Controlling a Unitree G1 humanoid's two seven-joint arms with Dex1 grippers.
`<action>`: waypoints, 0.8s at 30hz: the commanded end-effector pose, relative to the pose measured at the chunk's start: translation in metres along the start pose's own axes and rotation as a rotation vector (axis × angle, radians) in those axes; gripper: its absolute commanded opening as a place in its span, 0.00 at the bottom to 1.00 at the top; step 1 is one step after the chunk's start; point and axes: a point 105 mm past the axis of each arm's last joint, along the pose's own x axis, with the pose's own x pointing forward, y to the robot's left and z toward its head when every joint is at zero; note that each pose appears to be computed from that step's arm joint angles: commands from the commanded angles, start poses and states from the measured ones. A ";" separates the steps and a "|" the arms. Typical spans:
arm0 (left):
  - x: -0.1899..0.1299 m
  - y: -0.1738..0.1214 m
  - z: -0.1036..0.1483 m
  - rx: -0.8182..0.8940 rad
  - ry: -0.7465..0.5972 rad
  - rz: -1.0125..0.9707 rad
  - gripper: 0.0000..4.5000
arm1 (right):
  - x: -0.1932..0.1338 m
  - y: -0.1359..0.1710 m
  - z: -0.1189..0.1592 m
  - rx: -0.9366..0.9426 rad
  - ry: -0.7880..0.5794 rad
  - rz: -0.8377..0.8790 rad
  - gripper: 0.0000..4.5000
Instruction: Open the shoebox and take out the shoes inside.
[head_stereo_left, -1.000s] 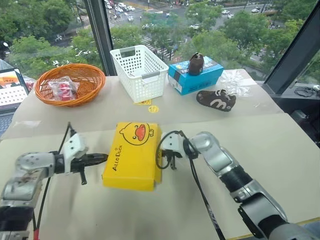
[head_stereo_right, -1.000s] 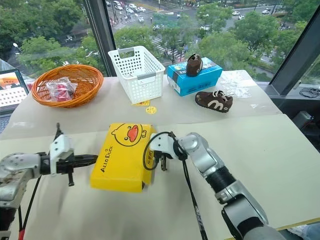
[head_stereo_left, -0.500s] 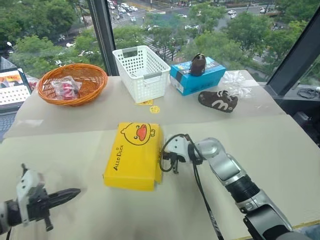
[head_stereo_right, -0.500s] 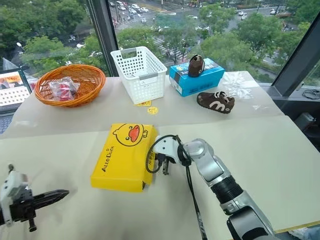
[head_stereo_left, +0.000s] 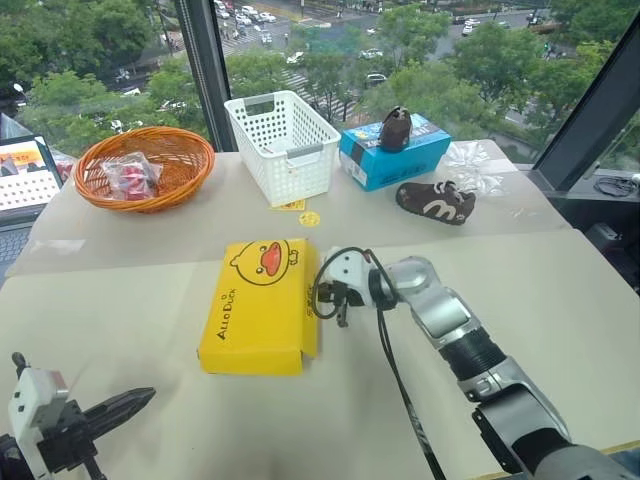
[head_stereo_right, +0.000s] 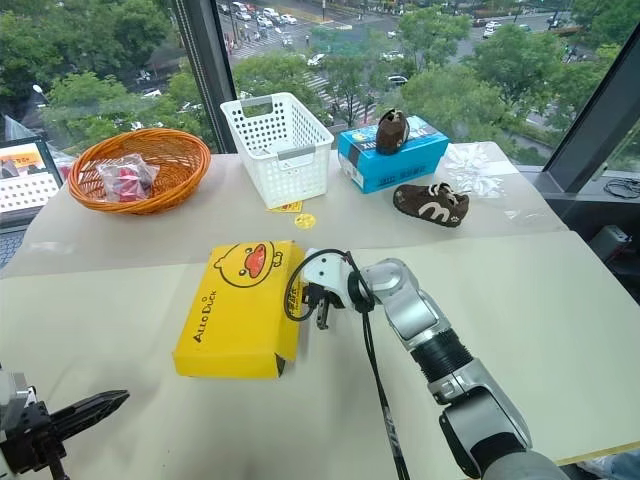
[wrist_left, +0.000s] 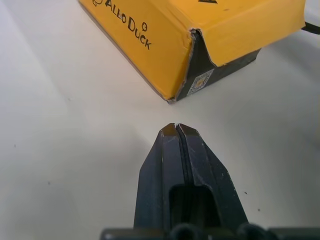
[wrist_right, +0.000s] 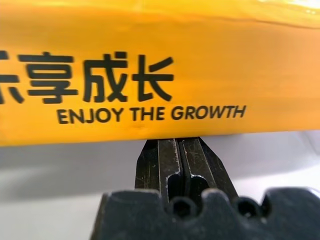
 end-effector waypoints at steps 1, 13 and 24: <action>-0.007 -0.003 0.006 0.024 -0.017 0.022 0.00 | 0.001 -0.008 0.043 -0.091 -0.124 0.016 0.00; -0.021 -0.011 0.000 0.023 -0.012 0.083 0.00 | 0.027 -0.008 0.124 -0.272 -0.292 0.124 0.00; -0.027 -0.022 -0.003 0.039 -0.027 0.121 0.00 | 0.062 0.026 0.200 -0.379 -0.438 0.274 0.00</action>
